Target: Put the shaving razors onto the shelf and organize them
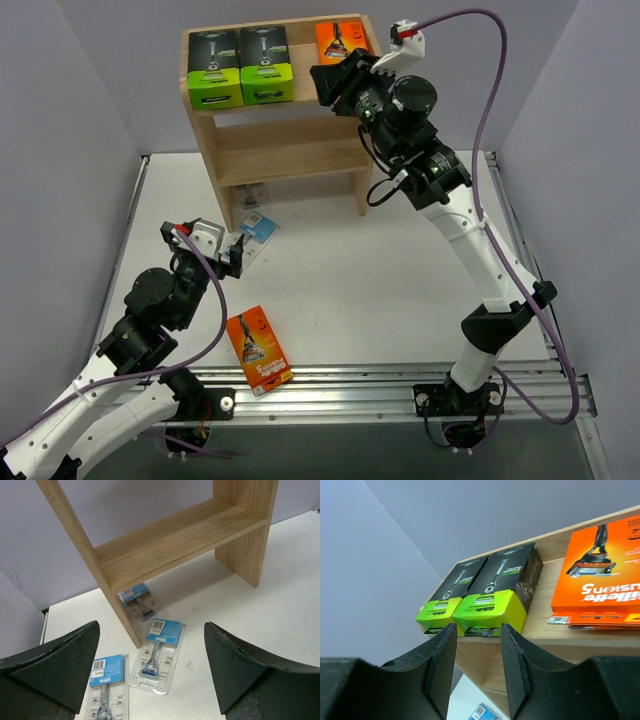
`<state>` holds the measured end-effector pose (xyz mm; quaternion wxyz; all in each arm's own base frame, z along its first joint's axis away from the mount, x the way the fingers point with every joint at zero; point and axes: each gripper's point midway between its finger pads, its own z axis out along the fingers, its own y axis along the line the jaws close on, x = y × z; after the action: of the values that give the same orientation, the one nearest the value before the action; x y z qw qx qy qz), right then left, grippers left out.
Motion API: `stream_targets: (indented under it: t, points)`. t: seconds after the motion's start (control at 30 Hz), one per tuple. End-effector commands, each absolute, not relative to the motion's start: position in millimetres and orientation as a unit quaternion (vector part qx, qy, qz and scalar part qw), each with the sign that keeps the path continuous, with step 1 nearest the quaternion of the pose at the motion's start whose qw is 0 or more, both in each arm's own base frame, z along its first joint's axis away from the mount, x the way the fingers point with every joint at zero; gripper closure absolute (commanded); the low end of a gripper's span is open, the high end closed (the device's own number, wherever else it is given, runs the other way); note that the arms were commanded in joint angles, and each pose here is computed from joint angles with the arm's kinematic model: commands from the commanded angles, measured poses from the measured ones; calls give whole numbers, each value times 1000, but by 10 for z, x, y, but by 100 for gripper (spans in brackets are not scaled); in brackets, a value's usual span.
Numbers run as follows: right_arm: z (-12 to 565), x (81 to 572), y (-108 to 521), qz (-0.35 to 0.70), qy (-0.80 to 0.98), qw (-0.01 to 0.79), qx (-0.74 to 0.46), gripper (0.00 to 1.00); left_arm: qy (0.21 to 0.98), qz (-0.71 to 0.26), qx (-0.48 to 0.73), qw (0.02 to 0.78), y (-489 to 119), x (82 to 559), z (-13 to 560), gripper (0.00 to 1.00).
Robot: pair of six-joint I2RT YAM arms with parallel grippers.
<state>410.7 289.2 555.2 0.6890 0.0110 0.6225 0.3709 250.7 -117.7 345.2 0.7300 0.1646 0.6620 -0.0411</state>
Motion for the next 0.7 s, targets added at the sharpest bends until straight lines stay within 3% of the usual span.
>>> stream_targets:
  t: [0.0,0.67]
  points:
    - [5799,4162,2908,373,580,722,59,64,646,-45,138,749,-1128,2492,3589,6]
    - [5316,4625,3099,332,590,720,152,68,639,-49,142,754,-1159,2425,3600,6]
